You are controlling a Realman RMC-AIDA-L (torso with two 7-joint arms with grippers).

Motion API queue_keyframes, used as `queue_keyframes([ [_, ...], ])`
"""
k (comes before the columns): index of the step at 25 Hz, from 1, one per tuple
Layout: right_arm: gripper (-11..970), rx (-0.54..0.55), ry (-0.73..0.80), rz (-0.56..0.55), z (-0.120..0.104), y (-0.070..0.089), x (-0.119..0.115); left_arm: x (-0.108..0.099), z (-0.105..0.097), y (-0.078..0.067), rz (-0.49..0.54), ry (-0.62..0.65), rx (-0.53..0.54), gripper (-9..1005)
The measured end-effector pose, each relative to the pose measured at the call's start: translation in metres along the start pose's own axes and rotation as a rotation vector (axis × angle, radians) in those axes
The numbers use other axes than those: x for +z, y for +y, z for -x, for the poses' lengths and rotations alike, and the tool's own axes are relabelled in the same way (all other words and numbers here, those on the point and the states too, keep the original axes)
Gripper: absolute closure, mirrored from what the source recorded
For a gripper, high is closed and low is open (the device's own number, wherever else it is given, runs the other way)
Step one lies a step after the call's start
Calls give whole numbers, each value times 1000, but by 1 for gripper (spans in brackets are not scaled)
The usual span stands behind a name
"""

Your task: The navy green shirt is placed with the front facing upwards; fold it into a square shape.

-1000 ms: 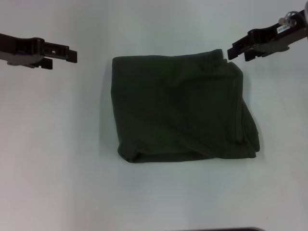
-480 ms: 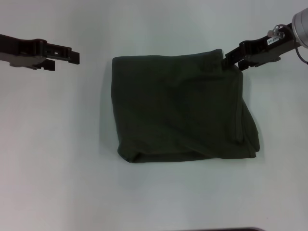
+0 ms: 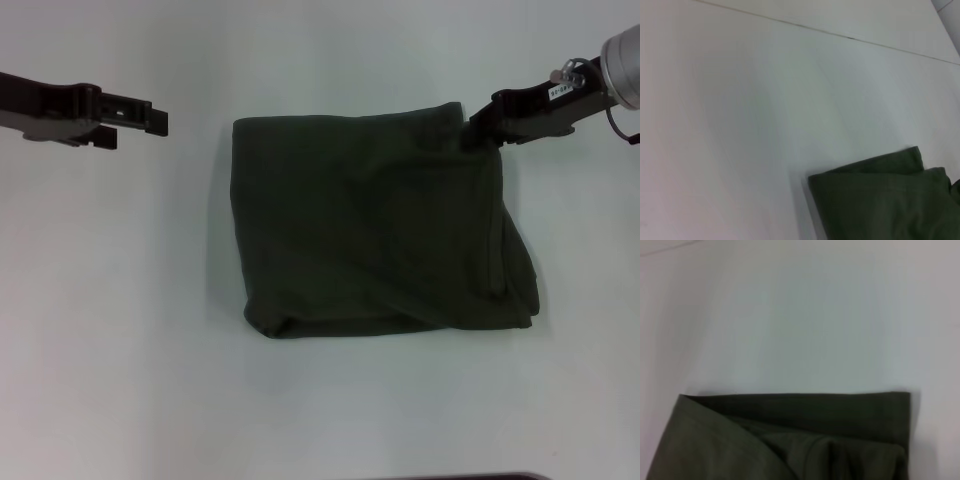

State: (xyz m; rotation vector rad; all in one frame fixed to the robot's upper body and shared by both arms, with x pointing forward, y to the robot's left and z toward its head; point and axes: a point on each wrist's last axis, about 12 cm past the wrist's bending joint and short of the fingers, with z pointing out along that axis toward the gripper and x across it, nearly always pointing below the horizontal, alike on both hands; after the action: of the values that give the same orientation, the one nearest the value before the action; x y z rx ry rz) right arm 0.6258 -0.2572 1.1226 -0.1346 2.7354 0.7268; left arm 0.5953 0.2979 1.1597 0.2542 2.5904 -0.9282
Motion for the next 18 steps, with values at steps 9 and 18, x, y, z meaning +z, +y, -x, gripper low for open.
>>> queue_keyframes([
  [9,774,-22,9,12,2,4,-6,0,-1,1,2,2,-1,93],
  [18,925,-21,-64,30,4,2,-41,0,0,0,1,2,2,94],
])
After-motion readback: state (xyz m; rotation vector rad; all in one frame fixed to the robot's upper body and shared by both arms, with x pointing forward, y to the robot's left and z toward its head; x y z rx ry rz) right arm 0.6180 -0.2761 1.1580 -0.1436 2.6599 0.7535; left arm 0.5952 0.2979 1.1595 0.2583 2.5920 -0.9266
